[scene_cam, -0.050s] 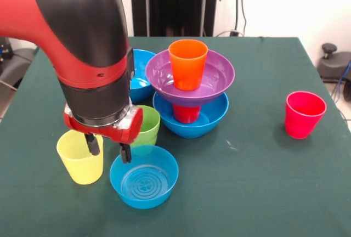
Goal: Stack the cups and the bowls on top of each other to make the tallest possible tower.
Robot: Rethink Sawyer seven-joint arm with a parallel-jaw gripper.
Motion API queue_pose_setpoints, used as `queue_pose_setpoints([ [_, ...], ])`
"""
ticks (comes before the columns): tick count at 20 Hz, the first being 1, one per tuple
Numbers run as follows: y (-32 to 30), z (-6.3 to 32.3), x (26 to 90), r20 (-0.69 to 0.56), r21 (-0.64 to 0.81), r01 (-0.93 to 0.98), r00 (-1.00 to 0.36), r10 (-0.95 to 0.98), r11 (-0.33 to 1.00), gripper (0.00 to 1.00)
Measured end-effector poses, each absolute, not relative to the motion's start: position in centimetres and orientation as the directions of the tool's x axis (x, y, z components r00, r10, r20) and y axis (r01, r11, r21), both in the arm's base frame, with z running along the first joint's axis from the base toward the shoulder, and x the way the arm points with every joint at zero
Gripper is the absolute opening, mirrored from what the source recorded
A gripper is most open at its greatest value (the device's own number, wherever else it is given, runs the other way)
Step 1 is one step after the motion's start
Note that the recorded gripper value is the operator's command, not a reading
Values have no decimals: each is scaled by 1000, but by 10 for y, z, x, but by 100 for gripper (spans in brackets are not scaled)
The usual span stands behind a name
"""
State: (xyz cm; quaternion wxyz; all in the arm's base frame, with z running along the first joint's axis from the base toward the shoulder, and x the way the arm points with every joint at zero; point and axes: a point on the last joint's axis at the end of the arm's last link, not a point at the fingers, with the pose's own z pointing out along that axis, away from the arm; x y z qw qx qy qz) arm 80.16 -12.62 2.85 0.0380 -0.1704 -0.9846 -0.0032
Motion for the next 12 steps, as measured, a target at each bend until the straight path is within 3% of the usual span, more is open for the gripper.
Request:
queue_pose_setpoints([
  [12,-107,-9,777,44,-2,302,-952,302,953,100],
])
